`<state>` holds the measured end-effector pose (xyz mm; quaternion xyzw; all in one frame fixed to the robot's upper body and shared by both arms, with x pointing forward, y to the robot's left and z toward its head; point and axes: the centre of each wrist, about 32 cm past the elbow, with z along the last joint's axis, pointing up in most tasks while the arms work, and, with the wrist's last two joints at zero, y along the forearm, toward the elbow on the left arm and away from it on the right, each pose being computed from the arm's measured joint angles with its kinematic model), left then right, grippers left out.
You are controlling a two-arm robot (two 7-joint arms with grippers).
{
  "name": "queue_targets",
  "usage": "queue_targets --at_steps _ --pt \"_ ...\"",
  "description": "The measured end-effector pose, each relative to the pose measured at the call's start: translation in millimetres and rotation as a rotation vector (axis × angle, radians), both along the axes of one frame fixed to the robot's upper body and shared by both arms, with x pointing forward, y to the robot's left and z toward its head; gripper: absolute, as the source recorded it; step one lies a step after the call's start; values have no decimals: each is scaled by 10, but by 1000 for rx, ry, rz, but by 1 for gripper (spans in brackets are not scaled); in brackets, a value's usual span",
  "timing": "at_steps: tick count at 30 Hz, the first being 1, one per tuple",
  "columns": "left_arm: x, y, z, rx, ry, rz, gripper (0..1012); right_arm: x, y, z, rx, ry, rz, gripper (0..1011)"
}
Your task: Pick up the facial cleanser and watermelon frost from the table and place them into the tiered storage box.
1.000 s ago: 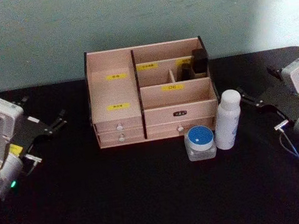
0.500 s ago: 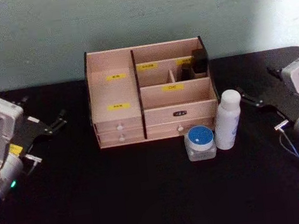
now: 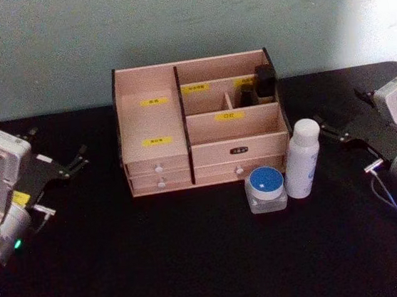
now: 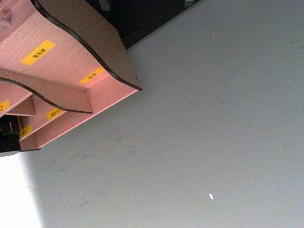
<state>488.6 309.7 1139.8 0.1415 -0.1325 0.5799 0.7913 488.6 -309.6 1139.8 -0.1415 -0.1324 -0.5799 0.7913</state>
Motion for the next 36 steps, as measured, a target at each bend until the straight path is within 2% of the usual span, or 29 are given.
queue_targets --at_steps 36 --pt "0 0 0 0 0 0 1001 -13 -9 -4 3 3 3 1003"
